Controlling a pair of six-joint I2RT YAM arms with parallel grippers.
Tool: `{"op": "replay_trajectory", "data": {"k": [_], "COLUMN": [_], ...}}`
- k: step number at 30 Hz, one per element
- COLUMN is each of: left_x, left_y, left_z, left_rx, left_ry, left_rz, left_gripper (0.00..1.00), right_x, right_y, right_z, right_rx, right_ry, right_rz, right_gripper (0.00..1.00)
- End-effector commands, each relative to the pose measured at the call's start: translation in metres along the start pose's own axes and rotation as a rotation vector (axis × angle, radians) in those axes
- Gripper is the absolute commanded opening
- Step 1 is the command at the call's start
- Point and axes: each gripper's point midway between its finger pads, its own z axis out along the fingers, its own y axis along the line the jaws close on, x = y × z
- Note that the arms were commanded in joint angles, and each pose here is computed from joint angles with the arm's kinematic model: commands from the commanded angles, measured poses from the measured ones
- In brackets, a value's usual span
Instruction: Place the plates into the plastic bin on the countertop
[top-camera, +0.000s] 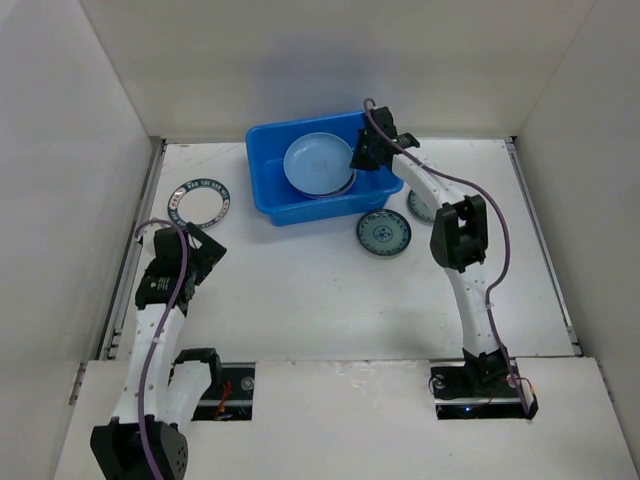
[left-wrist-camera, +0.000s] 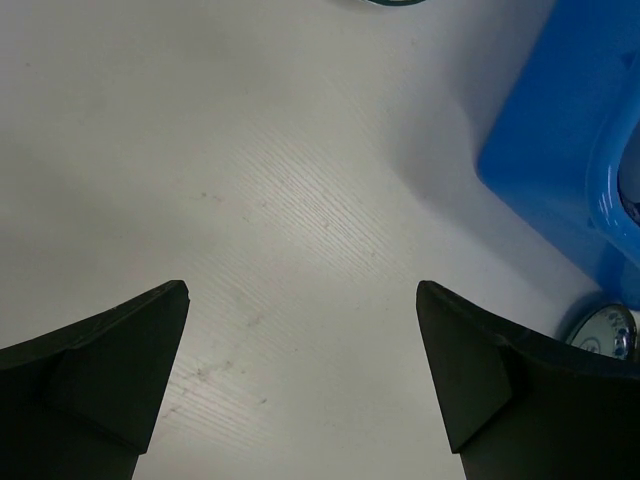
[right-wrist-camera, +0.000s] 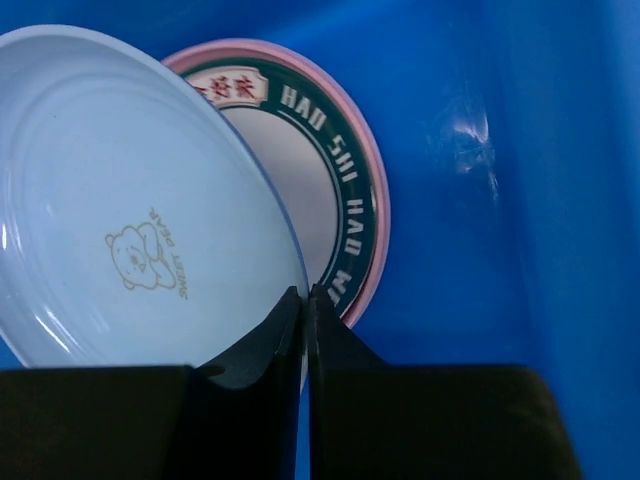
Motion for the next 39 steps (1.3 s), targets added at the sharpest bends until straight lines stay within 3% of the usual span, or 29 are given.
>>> {"op": "replay_trajectory", "data": {"k": [1,5,8,14,20,27,28,34,39], "left_x": [0.0,-0.011,-0.021,-0.037,-0.053,-0.066,-0.067,-0.069,-0.065], "left_y": [-0.01,-0.011,-0.008,-0.006,-0.004,0.005,0.007,0.006,0.002], "left_z": [0.015,0.038,0.054,0.09,0.129,0.17,0.186,0.216,0.24], "left_rx": [0.043,0.05,0.049,0.061,0.083,0.071,0.067,0.068,0.064], "left_ry": [0.02,0.022,0.014,-0.019,-0.064,-0.091,-0.082,-0.068,-0.041], "left_rz": [-0.065,-0.158,-0.238,-0.4,-0.488,-0.567,-0.578,-0.6,-0.619], "left_gripper": [1.0,1.0,1.0,0.98,0.87,0.75,0.73,0.68,0.51], "right_x": [-0.039,-0.036,-0.038,-0.063,-0.055,-0.003,0.025,0.07,0.097], "right_y": [0.021,0.015,0.02,0.041,0.05,0.019,0.007,-0.022,-0.044], "right_z": [-0.016,-0.013,-0.025,-0.097,-0.185,-0.247,-0.267,-0.281,-0.293], "right_rx": [-0.049,-0.037,-0.057,-0.154,-0.272,-0.301,-0.308,-0.296,-0.288], "right_ry": [-0.112,-0.114,-0.136,-0.267,-0.371,-0.385,-0.379,-0.351,-0.338], "right_rz": [-0.01,-0.021,-0.039,-0.06,-0.055,-0.034,-0.032,0.019,0.067], "right_gripper": [0.11,0.26,0.51,0.76,0.79,0.79,0.79,0.78,0.78]}}
